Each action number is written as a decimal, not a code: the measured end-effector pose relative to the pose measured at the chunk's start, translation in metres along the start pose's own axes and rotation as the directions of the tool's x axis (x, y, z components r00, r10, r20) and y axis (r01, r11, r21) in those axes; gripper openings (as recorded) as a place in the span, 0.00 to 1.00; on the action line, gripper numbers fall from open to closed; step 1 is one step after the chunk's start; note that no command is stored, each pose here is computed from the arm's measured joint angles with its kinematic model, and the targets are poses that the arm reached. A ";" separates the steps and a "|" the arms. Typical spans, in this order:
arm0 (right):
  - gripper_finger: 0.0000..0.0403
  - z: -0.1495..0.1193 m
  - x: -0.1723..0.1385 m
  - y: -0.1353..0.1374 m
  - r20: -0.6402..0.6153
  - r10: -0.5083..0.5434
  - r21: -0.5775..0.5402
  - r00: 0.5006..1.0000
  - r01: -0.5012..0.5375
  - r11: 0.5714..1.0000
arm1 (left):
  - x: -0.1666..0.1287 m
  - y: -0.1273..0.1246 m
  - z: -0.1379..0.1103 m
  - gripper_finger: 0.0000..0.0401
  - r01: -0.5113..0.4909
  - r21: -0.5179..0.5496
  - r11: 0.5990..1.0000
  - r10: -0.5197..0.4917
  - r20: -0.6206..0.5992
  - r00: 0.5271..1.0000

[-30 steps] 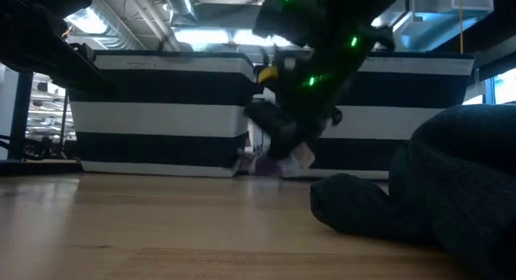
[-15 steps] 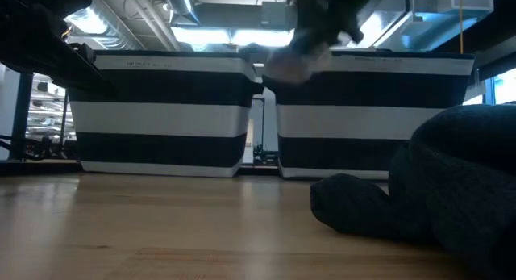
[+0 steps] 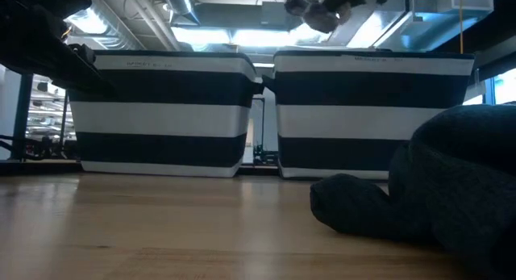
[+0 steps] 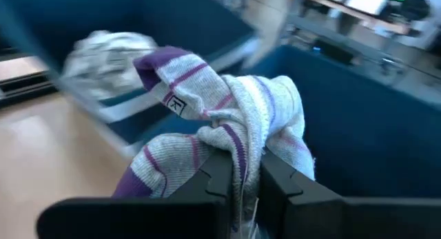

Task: Sort clothes
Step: Put the gray patterned sock into the left laundry organizer, then put the dark grey shorts into the left laundry organizer, then put the black shirt into the left laundry organizer

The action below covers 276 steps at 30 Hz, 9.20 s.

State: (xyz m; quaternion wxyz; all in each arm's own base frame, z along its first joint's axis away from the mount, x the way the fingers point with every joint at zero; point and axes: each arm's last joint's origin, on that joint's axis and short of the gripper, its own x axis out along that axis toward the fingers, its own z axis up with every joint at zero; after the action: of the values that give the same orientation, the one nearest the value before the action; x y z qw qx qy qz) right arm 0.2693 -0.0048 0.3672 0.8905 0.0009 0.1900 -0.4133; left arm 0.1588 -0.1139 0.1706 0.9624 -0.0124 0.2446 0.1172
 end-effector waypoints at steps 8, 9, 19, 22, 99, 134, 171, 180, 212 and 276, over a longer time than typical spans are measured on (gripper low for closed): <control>0.09 0.004 0.030 -0.051 -0.095 -0.105 0.040 0.990 0.109 0.993 | 0.000 0.000 0.000 0.56 -0.003 -0.008 1.000 0.003 -0.004 1.000; 0.09 0.004 0.034 -0.056 -0.111 -0.113 0.044 0.987 0.118 0.992 | 0.000 0.000 -0.001 0.56 -0.003 -0.010 1.000 0.003 -0.004 1.000; 0.09 -0.002 0.062 -0.083 -0.210 -0.139 0.079 0.968 0.158 0.984 | 0.000 0.001 -0.001 0.56 -0.005 -0.005 1.000 0.005 -0.007 1.000; 0.12 -0.003 0.067 -0.086 -0.231 -0.121 0.106 0.965 0.149 0.983 | 0.000 0.001 -0.001 0.56 -0.005 -0.005 1.000 0.005 -0.007 1.000; 0.63 -0.155 -0.116 0.164 -0.807 0.346 0.076 0.479 -0.497 0.864 | 0.000 0.001 0.000 0.56 -0.013 0.024 1.000 0.012 0.003 1.000; 0.21 -0.244 -0.093 0.151 -0.816 0.337 0.093 0.469 -0.469 0.878 | 0.000 0.001 0.000 0.56 -0.023 0.034 0.999 0.022 0.009 1.000; 0.05 -0.031 -0.050 0.131 -0.680 0.326 -0.227 0.657 -0.611 0.758 | 0.000 0.000 0.001 0.56 -0.018 0.025 1.000 0.017 0.016 1.000; 0.06 0.036 -0.043 0.095 -0.530 0.302 -0.345 0.793 -0.526 0.777 | 0.000 0.000 0.001 0.56 -0.018 0.022 1.000 0.017 0.016 1.000; 0.06 0.120 0.012 -0.087 -0.306 -0.321 -0.231 0.896 0.258 0.938 | 0.000 0.001 0.000 0.56 -0.023 0.018 1.000 0.023 0.006 1.000; 0.69 0.029 -0.072 0.067 -0.650 0.264 0.074 0.713 -0.286 0.955 | 0.000 0.001 -0.001 0.56 -0.016 0.012 1.000 0.016 0.001 1.000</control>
State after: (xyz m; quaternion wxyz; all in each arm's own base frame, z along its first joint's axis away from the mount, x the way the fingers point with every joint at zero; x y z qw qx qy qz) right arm 0.2862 0.0881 0.4080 0.8192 0.1587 0.4928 -0.2467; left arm 0.1583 -0.1131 0.1702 0.9617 -0.0047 0.2447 0.1235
